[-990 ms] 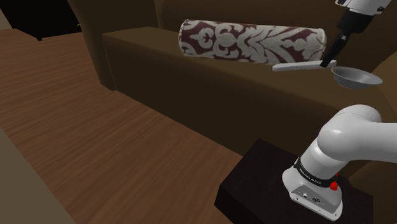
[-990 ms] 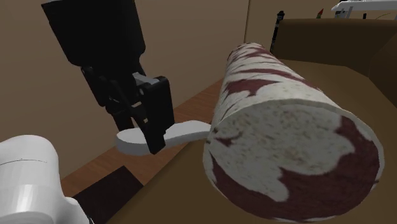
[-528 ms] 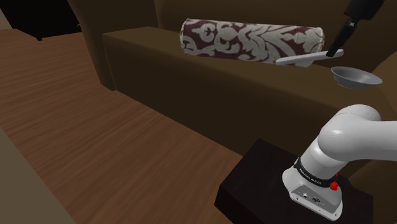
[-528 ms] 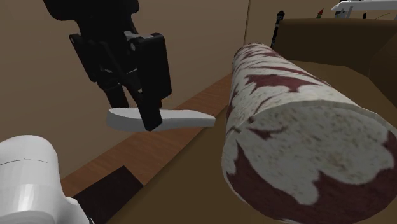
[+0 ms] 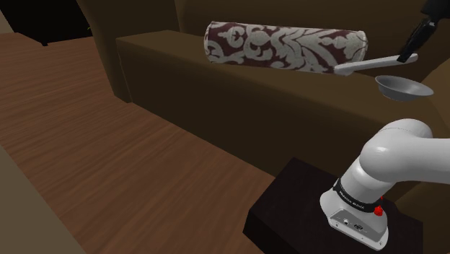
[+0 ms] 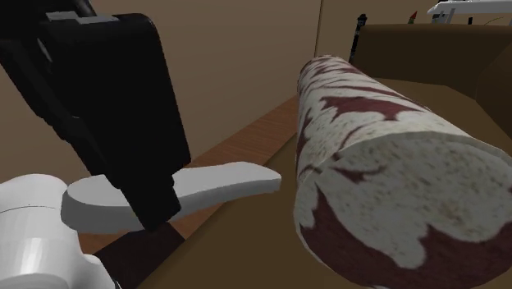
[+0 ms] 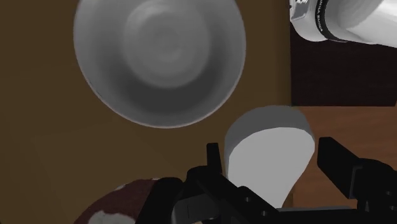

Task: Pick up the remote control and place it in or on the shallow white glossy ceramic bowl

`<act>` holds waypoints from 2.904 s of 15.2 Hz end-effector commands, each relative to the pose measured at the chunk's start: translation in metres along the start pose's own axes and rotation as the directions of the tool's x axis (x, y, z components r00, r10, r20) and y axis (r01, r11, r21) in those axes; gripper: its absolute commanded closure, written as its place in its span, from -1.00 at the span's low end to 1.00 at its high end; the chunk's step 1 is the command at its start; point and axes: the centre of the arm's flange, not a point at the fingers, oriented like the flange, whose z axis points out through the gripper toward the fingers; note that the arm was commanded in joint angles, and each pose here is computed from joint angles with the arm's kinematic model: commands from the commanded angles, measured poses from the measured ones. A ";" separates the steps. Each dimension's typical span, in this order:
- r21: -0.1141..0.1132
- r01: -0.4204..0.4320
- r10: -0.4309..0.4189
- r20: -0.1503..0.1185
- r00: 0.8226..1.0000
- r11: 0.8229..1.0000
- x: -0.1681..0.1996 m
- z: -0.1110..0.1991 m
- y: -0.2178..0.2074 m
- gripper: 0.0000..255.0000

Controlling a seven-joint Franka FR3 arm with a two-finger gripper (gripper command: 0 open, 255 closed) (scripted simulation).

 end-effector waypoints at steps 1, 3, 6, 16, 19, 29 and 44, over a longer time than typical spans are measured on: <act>0.000 0.000 0.000 0.000 1.000 1.000 -0.024 -0.005 0.014 1.00; 0.000 0.000 0.000 0.000 1.000 1.000 -0.045 -0.008 0.029 1.00; 0.000 0.000 0.000 0.000 1.000 1.000 -0.078 -0.013 0.052 1.00; 0.000 0.000 0.000 0.000 1.000 1.000 -0.138 -0.001 0.092 1.00; 0.000 0.000 0.000 0.000 1.000 1.000 -0.140 0.015 0.092 1.00; 0.000 0.000 0.000 0.000 1.000 1.000 -0.145 0.060 0.091 1.00; 0.000 0.000 0.000 0.000 1.000 1.000 -0.145 0.020 0.091 -1.00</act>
